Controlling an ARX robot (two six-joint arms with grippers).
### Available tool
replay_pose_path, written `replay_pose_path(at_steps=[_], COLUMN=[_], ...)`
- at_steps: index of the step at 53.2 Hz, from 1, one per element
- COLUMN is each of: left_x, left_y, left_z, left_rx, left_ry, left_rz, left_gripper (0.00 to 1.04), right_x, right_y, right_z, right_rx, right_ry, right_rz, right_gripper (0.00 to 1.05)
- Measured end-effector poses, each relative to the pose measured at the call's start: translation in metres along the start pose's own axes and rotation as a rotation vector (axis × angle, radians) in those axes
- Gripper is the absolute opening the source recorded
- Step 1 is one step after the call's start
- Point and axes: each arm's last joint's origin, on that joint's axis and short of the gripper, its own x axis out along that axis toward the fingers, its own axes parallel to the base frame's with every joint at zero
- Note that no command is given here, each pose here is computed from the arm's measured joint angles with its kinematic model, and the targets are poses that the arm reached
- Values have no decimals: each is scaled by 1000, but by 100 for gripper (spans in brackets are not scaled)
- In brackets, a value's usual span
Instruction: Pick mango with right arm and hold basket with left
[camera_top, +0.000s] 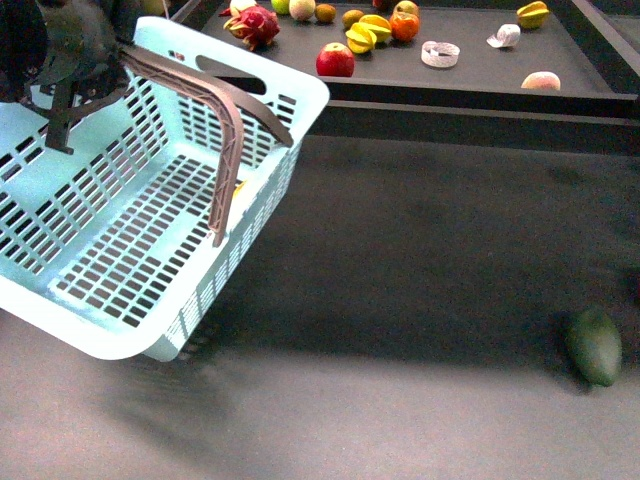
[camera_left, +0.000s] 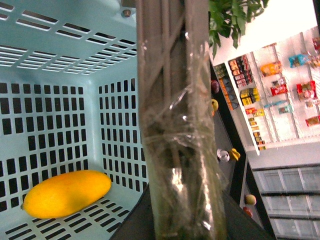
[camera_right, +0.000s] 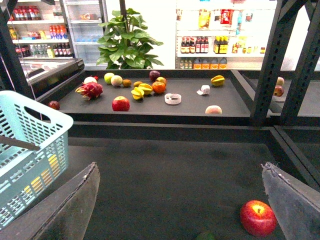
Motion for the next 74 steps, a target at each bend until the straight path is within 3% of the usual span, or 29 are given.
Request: replay_pose_path(at_steps=[14,41,54,67,74], left_x=[22,35,35,6,-17], left_y=[33,38,36,36,40], left_z=[25,29,29,31,38], left_rx=[-117,-220,-230,-104,-3], left_ry=[-93,-80,-87,-70,-85], left_rz=[117,178,185,116,78], left_gripper=[9,9,50,99,99], right_x=[0,0,0,0,0], right_y=[0,0,0,0,0], right_z=[0,0,0,0,0], right_rx=[0,0,0,0,0], right_ry=[0,0,0,0,0], right_rz=[0,1,0,0,1], right_gripper=[97,97,97,97,97])
